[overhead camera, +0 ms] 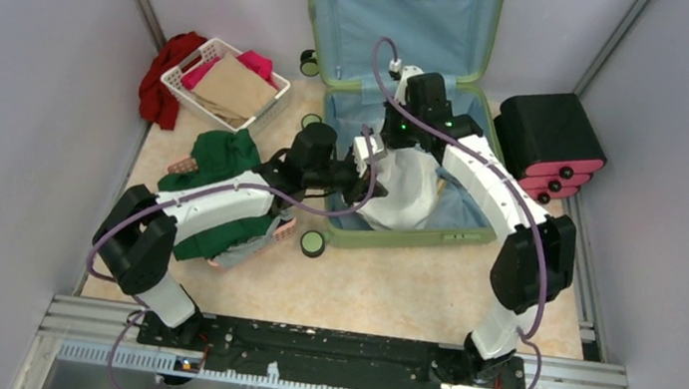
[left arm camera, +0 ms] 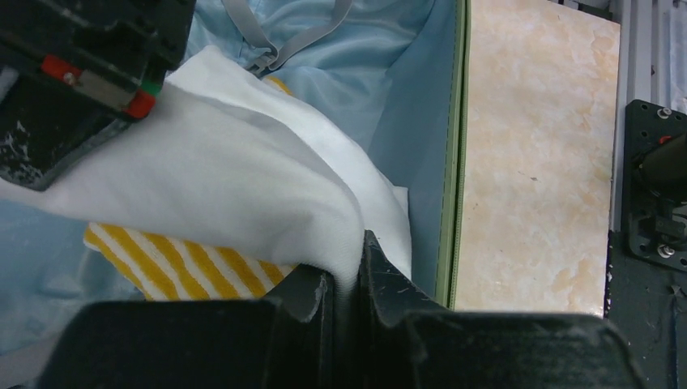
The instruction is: Open, take out, and arrange the luggage
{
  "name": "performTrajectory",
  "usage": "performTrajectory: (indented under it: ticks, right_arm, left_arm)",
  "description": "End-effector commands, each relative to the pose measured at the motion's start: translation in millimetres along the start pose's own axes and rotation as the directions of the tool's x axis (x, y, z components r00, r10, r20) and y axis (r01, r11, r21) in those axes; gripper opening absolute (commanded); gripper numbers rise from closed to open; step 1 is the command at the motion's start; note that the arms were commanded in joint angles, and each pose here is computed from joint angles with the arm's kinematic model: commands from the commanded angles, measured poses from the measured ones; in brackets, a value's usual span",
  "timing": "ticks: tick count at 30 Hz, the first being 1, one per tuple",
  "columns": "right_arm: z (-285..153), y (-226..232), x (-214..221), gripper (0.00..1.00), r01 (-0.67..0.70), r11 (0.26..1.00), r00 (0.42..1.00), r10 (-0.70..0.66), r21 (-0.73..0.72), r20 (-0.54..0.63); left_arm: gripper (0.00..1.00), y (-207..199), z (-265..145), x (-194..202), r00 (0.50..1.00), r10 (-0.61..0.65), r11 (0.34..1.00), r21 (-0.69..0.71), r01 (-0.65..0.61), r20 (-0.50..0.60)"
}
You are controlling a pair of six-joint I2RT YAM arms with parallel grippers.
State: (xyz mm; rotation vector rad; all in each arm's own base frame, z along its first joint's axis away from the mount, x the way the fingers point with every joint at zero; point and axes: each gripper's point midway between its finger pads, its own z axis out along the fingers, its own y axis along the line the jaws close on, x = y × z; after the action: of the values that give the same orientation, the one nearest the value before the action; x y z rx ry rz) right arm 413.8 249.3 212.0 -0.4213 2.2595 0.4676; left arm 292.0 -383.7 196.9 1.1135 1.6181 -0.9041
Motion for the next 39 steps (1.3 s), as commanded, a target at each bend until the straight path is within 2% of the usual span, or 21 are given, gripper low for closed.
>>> performTrajectory:
  ticks: [1, 5, 10, 20, 32, 39]
  right_arm:
    - [-57.8, 9.5, -81.8, 0.00, 0.062, 0.998, 0.946, -0.064, 0.017, 0.319]
    - [-87.6, 17.8, -113.8, 0.00, 0.048, 0.999, 0.908, -0.044, 0.002, 0.416]
    - [-103.7, 30.2, -134.4, 0.00, 0.034, 0.998, 0.889, -0.010, -0.044, 0.458]
    - [-95.4, 83.0, -148.9, 0.00, 0.061, 0.989, 0.880, 0.009, -0.132, 0.475]
    - [-63.9, 179.3, -152.1, 0.00, 0.160, 0.960, 0.874, -0.030, -0.229, 0.484]
    - [-32.4, 213.0, -148.9, 0.00, 0.178, 0.955, 0.875, -0.043, -0.238, 0.482]
  left_arm:
    - [0.00, -8.2, -11.5, -35.7, 0.997, -0.012, 1.000, -0.006, 0.013, 0.076]
    - [0.00, -5.8, -20.2, -55.3, 0.991, -0.081, 0.995, -0.046, 0.087, 0.108]
    - [0.00, -6.9, -39.6, -77.9, 0.974, -0.164, 0.979, -0.092, 0.180, 0.159]
    - [0.00, -8.5, -85.6, -81.0, 0.950, -0.265, 0.932, -0.211, 0.296, 0.163]
    - [0.00, -7.2, -165.1, -69.4, 0.882, -0.401, 0.775, -0.421, 0.471, 0.247]
    - [0.00, -7.9, -200.4, -31.4, 0.841, -0.448, 0.671, -0.508, 0.540, 0.303]
